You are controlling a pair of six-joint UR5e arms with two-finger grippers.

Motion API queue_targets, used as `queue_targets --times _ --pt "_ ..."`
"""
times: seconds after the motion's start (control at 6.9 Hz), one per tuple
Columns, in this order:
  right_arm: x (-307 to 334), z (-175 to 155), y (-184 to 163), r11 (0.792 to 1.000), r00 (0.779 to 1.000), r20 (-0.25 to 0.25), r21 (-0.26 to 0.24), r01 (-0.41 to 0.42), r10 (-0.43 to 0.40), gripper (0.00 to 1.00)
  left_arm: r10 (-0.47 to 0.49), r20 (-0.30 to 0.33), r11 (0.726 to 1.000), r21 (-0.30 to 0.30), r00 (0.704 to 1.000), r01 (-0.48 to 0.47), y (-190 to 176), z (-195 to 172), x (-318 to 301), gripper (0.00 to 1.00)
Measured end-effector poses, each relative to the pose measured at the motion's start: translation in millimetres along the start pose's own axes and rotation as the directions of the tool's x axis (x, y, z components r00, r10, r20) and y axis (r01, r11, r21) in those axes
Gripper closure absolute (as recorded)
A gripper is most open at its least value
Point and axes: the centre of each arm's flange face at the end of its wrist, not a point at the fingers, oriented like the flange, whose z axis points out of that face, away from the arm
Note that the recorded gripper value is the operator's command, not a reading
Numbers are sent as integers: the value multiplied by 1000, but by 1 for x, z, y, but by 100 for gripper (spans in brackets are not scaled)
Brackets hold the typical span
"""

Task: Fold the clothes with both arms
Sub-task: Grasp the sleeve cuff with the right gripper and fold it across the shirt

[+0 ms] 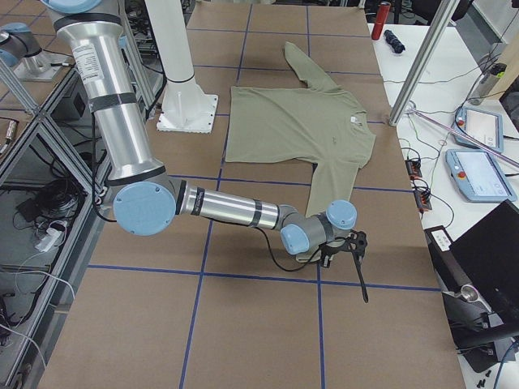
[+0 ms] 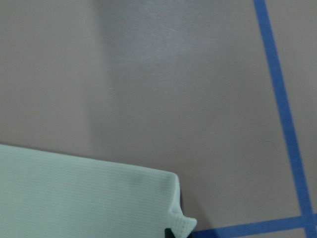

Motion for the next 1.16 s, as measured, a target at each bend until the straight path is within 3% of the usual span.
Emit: queue_targets --times 0.43,0.87,1.16 --pt "-197 -33 39 997 985 163 20 -69 65 100 1 -8 1000 1 1000 -1 0 0 1 0" --pt "-478 -34 103 972 929 305 31 -232 211 100 2 -13 1000 1 1000 -2 0 -1 2 0" --pt "-639 -24 159 969 906 370 56 -241 204 100 2 -22 1000 1 1000 -2 0 -1 3 0"
